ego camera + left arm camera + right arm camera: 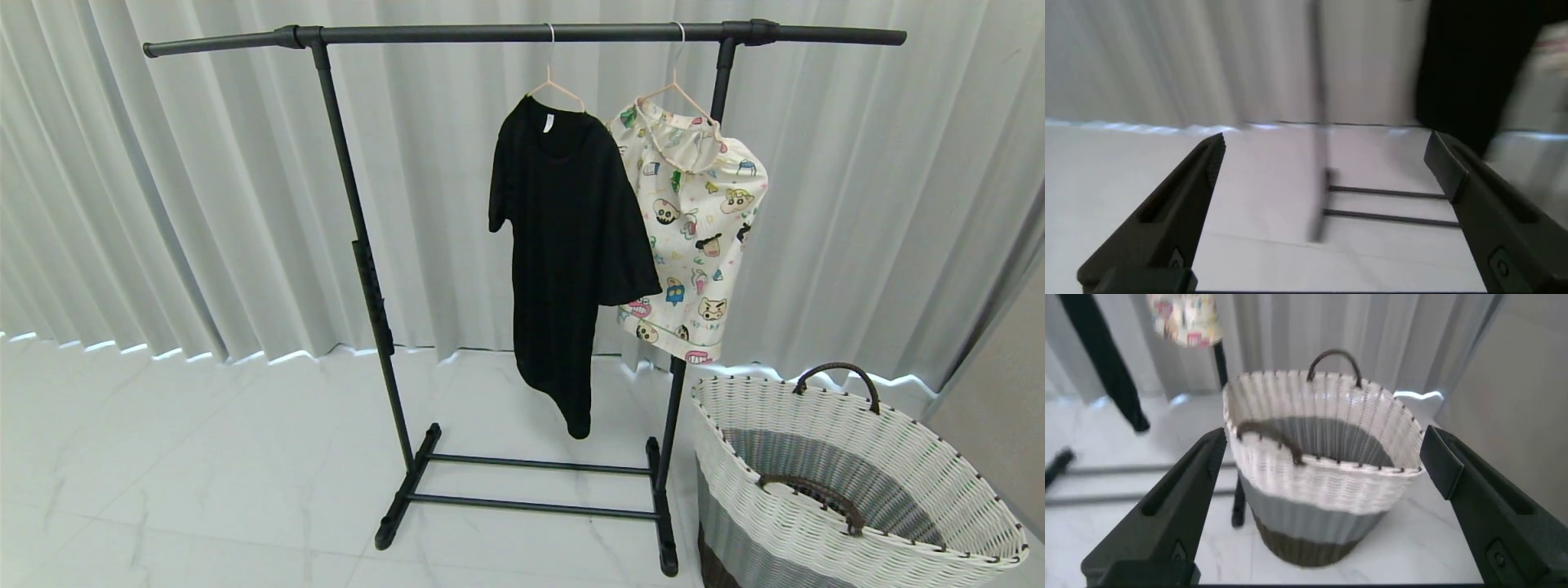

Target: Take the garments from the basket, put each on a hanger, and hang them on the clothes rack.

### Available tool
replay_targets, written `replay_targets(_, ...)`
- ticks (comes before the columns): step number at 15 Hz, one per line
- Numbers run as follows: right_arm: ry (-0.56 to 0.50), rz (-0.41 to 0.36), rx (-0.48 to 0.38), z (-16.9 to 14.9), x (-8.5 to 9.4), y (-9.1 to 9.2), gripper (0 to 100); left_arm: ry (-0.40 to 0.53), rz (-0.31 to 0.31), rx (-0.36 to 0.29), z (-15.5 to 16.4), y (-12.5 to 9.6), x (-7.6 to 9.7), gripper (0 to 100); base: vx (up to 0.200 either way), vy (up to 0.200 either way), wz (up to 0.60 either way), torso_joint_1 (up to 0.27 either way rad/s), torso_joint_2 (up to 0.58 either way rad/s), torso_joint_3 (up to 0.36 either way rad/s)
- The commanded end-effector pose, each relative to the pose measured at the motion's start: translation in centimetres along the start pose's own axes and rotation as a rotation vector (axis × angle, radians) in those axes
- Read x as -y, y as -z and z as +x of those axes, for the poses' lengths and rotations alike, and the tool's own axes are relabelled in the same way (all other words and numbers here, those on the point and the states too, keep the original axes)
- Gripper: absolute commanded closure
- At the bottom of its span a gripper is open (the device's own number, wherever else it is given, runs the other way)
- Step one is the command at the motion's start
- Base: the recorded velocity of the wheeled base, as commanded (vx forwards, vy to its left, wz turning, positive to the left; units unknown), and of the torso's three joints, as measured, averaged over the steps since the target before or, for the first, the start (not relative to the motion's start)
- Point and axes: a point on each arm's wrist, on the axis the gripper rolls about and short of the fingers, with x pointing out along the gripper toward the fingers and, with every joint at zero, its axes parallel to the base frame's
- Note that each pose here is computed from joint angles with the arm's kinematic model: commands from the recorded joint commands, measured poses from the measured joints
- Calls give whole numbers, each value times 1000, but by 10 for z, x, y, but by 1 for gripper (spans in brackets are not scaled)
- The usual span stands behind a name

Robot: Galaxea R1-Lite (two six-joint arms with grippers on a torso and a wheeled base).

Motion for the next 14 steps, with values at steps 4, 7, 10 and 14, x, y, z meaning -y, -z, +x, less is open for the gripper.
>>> replay_targets(4, 33, 5, -5, 0, 1, 1, 0, 149, -61, 21, 0, 1, 4, 0, 0, 0, 0, 0, 0, 0)
replay_targets(7, 36, 13, -5, 0, 1, 1, 0, 196, -214, -39, -2, 2, 5, 0, 0, 0, 0, 0, 0, 0)
replay_targets(10, 38, 14, -6, 0, 1, 1, 0, 79, -55, -45, -1, 3, 2, 0, 0, 0, 0, 0, 0, 0)
replay_targets(14, 36, 18, -6, 0, 1, 1, 0, 125, -128, -44, -1, 2, 3, 0, 0, 0, 0, 0, 0, 0)
